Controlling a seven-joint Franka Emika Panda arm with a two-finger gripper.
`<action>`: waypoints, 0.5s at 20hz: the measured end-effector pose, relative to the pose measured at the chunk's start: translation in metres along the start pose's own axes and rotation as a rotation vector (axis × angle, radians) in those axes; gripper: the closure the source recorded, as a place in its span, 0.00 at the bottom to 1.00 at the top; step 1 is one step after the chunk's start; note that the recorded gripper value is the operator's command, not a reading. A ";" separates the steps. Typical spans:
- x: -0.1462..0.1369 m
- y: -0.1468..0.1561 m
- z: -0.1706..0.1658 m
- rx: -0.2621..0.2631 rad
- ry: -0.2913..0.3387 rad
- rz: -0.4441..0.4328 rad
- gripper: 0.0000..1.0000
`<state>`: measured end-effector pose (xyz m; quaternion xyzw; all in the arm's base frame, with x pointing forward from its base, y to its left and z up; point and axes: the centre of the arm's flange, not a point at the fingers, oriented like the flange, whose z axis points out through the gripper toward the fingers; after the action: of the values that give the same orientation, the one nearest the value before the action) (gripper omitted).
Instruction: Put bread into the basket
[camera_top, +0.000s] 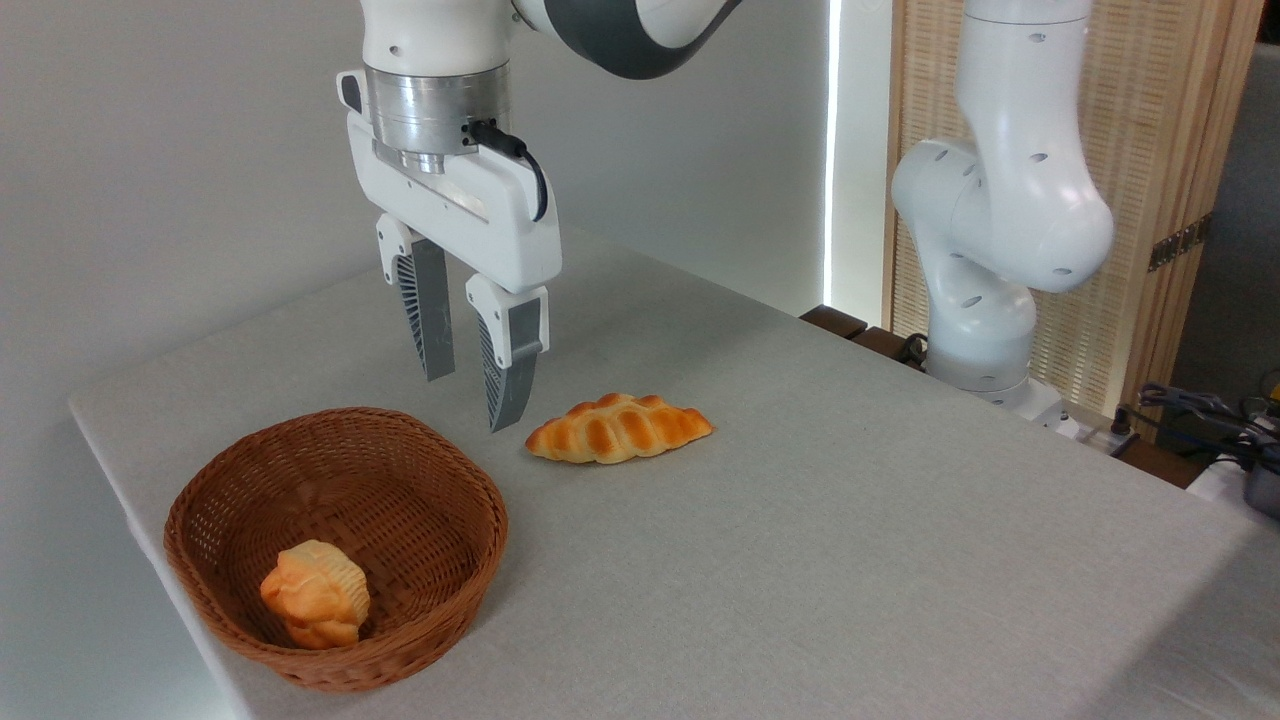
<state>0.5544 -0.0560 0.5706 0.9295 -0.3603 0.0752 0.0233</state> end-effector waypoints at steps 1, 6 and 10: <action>-0.002 -0.003 -0.001 0.004 -0.002 -0.008 0.00; 0.000 0.000 0.000 0.003 -0.002 0.000 0.00; 0.001 0.001 0.000 0.003 -0.002 0.001 0.00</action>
<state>0.5542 -0.0570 0.5708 0.9295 -0.3605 0.0749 0.0215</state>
